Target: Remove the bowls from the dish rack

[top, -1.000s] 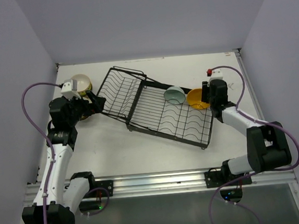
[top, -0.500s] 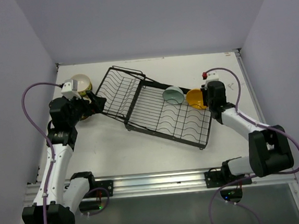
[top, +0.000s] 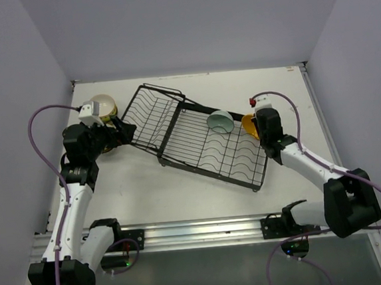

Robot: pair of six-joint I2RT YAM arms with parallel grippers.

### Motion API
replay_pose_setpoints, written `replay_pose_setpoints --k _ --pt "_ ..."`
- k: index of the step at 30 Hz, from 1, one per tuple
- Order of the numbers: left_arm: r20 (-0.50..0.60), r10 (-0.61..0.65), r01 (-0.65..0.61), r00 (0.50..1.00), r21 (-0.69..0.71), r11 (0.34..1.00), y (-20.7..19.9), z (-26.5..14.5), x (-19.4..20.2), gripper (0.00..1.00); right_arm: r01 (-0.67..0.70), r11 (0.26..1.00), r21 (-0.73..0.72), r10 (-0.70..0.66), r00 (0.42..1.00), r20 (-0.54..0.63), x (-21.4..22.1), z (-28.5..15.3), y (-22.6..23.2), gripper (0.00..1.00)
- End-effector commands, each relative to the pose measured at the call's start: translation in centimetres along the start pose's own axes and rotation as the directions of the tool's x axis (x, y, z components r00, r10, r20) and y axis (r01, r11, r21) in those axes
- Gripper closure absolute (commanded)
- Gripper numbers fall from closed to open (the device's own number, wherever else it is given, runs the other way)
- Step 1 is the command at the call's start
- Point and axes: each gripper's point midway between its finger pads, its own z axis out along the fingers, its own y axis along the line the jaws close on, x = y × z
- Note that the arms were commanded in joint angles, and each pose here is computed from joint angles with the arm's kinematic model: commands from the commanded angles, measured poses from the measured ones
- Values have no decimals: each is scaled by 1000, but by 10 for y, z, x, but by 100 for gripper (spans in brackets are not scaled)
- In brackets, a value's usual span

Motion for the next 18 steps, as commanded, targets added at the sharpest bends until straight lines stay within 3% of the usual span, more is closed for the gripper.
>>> replay_pose_setpoints --k 1,18 --pt "30 3 -4 1000 45 999 -8 1 -6 0 -80 995 54 71 986 151 -43 -15 -15 100" --pt "11 -8 8 1000 39 999 -5 4 0 0 -143 990 11 136 964 230 -59 -40 -20 100"
